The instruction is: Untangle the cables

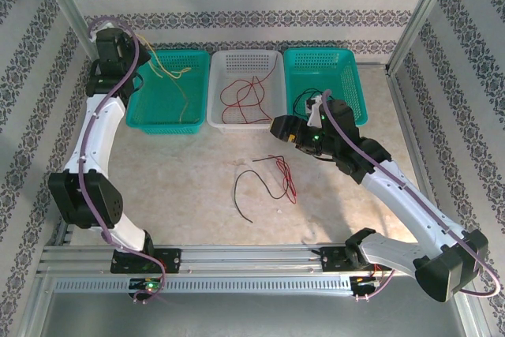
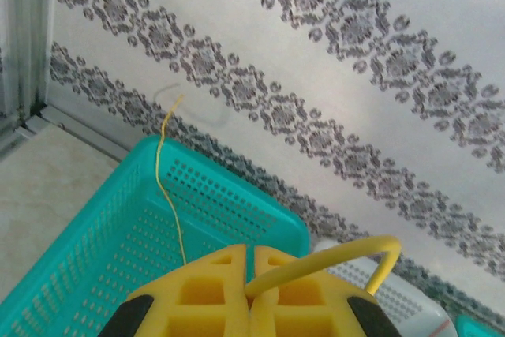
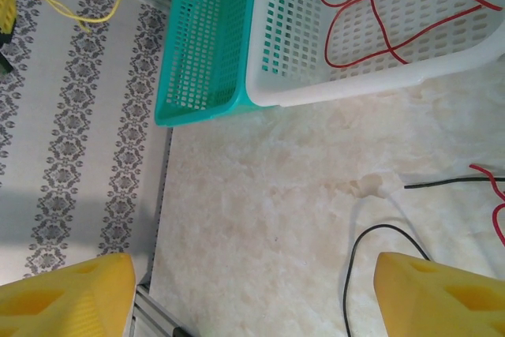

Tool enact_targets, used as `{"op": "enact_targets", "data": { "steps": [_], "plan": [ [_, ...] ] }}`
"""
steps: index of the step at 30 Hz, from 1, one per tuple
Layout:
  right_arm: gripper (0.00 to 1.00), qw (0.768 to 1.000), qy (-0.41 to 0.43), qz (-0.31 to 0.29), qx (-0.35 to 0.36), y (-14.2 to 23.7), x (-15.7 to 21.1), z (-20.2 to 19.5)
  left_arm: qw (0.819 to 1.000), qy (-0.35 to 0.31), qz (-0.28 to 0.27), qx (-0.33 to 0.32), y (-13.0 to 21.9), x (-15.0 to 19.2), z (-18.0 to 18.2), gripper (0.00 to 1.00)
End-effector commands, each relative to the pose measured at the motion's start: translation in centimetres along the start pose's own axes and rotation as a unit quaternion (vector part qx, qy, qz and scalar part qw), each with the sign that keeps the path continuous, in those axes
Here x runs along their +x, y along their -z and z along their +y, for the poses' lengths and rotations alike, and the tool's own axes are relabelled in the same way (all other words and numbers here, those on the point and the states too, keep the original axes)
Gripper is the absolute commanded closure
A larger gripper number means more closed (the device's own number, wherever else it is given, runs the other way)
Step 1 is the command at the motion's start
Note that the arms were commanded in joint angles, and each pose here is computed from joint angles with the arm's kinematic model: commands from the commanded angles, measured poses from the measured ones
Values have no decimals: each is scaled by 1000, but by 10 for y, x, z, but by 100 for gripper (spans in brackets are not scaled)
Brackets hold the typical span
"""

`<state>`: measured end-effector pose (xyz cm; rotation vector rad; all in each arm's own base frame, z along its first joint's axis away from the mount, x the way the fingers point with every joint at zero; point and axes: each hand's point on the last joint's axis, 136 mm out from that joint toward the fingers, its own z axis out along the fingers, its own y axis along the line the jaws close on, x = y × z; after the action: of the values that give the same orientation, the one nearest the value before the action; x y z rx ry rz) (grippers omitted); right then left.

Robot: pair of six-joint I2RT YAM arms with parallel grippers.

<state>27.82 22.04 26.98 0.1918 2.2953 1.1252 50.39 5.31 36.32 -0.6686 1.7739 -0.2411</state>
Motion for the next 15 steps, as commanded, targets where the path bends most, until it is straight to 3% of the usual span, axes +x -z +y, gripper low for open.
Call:
{"op": "enact_targets", "data": {
  "steps": [1,2,3,4,5,6,8,15],
  "plan": [
    [20,1000,15,2,3,8,0,0,998,4,-62,-25,-10,-28,8,100],
    [20,1000,15,1,5,10,0,-1,998,4,-56,-22,-18,-22,8,99],
    [20,1000,15,1,8,11,0,-3,999,4,-45,-14,-27,-13,7,83],
    [20,1000,15,1,9,12,0,-4,1000,8,-27,-7,-36,-2,8,60],
    [20,1000,14,2,10,12,1,-5,1000,14,-4,5,-45,14,7,45],
    [20,1000,13,1,12,13,0,-7,1000,17,17,17,-55,31,7,39],
    [20,1000,11,2,12,12,-1,-8,999,18,46,11,-65,58,15,30],
    [20,1000,12,3,9,11,-4,-4,993,2,100,-60,-46,91,48,25]
  ]
}}
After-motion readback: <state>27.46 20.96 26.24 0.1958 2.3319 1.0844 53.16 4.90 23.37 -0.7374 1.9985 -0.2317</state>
